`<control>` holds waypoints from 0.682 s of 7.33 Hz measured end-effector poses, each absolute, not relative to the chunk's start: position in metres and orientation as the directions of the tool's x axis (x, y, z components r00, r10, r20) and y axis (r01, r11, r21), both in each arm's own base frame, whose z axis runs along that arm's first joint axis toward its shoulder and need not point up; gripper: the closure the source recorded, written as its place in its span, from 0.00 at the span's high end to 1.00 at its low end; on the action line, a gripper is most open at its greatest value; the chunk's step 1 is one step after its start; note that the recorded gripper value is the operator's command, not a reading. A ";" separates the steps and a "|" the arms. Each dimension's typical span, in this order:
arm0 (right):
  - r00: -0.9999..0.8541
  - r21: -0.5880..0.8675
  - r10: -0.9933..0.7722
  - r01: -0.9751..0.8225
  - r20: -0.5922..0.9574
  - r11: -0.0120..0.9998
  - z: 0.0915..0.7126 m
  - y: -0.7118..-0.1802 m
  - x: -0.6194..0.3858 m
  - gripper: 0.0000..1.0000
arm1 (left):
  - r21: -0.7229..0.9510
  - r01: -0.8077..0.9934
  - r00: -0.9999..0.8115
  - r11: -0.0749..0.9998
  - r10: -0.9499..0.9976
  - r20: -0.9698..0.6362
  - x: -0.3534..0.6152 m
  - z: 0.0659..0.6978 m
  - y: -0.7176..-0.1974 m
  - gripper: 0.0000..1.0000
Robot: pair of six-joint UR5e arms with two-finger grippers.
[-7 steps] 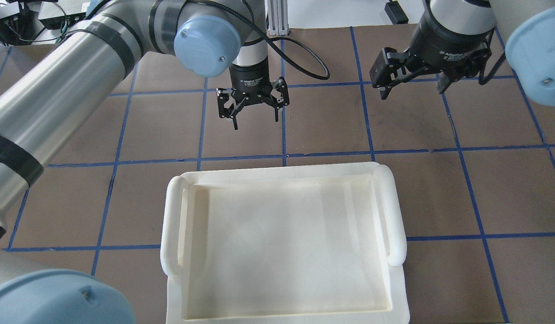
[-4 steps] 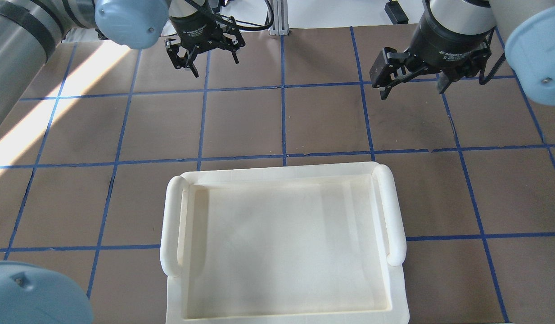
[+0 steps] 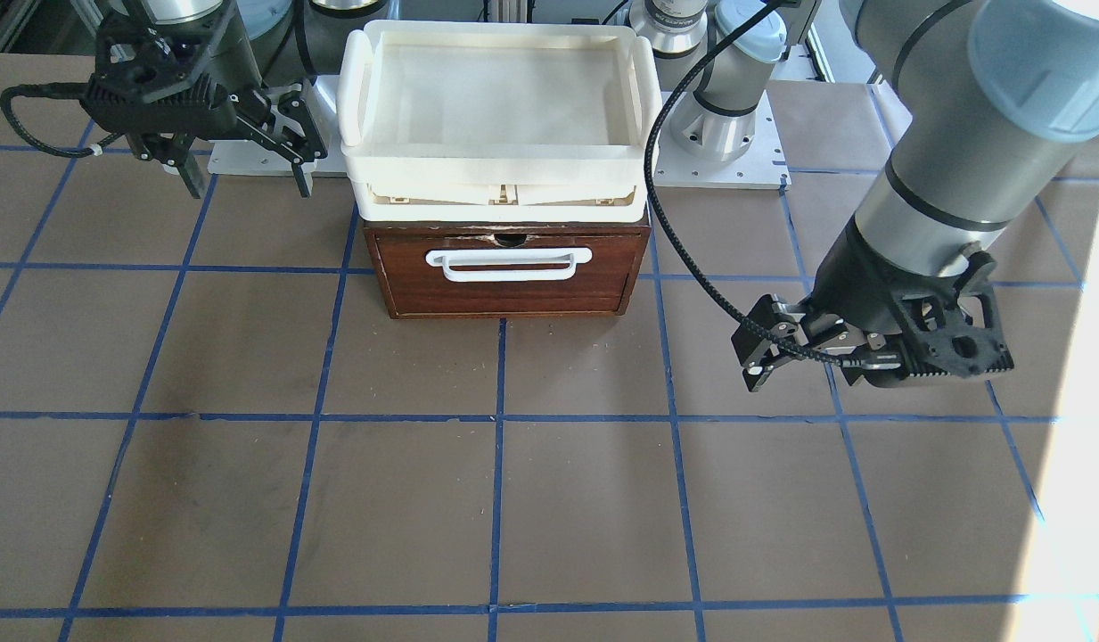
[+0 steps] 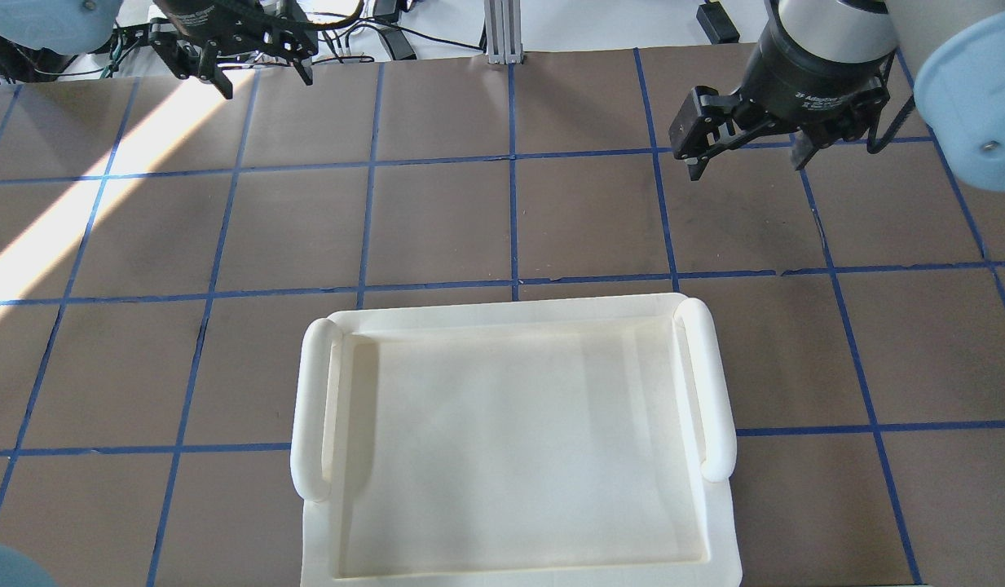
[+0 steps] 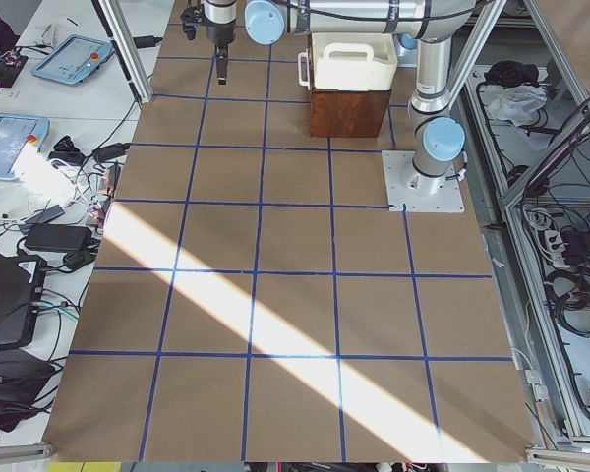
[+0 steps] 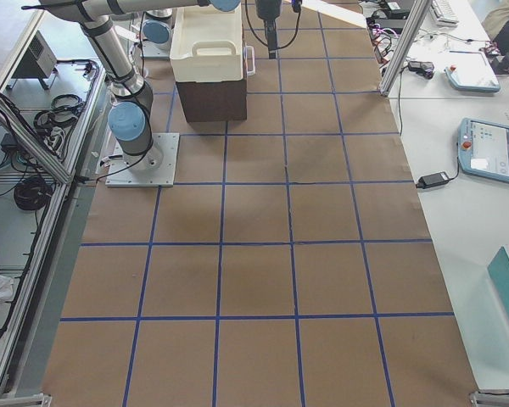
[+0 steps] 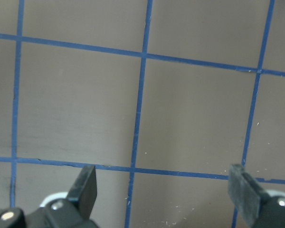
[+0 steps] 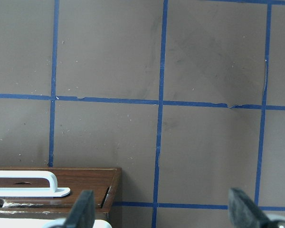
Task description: Put scissors in drawer and close it
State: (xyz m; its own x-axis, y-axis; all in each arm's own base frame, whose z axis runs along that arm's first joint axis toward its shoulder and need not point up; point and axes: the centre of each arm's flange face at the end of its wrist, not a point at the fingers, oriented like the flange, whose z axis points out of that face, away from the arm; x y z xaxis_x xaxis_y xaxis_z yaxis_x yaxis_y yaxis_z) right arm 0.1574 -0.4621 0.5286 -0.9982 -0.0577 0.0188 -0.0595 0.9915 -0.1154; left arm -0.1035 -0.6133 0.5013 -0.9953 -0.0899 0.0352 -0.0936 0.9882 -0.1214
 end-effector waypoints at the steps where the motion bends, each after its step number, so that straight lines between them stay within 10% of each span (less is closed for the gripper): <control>1: -0.998 -0.115 -0.058 -0.059 0.019 0.992 0.529 -0.462 0.157 1.00 | -0.111 -0.083 -0.997 0.990 -0.083 0.003 -0.095 0.515 -0.595 1.00; 5: -0.998 -0.112 -0.058 -0.059 0.018 0.992 0.526 -0.462 0.157 1.00 | -0.064 -0.072 -0.996 0.995 -0.075 -0.052 -0.087 0.517 -0.526 1.00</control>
